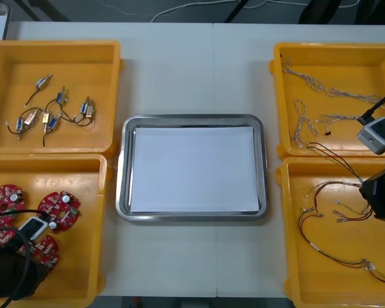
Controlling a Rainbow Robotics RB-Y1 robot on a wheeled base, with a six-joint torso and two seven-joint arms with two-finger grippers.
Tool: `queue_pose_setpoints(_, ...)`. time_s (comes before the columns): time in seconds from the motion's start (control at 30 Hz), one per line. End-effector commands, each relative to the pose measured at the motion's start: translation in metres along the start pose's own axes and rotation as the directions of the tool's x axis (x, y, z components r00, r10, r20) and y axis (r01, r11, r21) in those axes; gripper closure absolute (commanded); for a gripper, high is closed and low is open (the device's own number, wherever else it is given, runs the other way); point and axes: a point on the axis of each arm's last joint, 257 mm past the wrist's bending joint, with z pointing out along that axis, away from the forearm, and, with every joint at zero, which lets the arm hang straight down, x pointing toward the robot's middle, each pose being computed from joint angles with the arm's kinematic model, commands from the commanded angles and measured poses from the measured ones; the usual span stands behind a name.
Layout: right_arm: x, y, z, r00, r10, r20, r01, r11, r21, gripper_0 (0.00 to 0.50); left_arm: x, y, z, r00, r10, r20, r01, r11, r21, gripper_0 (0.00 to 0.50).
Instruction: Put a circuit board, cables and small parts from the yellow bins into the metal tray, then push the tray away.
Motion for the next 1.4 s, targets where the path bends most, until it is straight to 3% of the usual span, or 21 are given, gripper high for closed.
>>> queue_pose_setpoints(0.03, -0.01, -0.013, -0.016, 0.998, -0.047, 0.031, 0.045, 0.997, 0.06, 0.5, -0.003, -0.01, 0.004, 0.988, 0.153, 0.012, -0.153, 0.988, 0.008, 0.111)
queue_pose_setpoints(0.23, -0.01, -0.013, -0.016, 0.998, -0.047, 0.031, 0.045, 0.997, 0.06, 0.5, 0.0, -0.008, 0.004, 0.987, 0.161, 0.006, -0.161, 0.987, 0.001, 0.266)
queue_pose_setpoints(0.37, -0.01, -0.013, -0.016, 0.998, -0.047, 0.031, 0.045, 0.997, 0.06, 0.5, 0.001, -0.007, 0.004, 0.986, 0.165, 0.005, -0.165, 0.986, -0.003, 0.343)
queue_pose_setpoints(0.53, -0.01, -0.013, -0.016, 0.998, -0.047, 0.031, 0.045, 0.997, 0.06, 0.5, 0.002, -0.007, 0.004, 0.986, 0.165, 0.003, -0.165, 0.986, -0.003, 0.5)
queue_pose_setpoints(0.8, -0.01, -0.013, -0.016, 0.998, -0.047, 0.031, 0.045, 0.997, 0.06, 0.5, 0.0, -0.006, 0.005, 0.986, 0.166, 0.01, -0.166, 0.986, -0.006, 0.5)
queue_pose_setpoints(1.4, -0.01, -0.013, -0.016, 0.998, -0.047, 0.031, 0.045, 0.997, 0.06, 0.5, -0.029, -0.016, -0.016, 0.977, 0.195, 0.086, -0.196, 0.981, -0.004, 0.5)
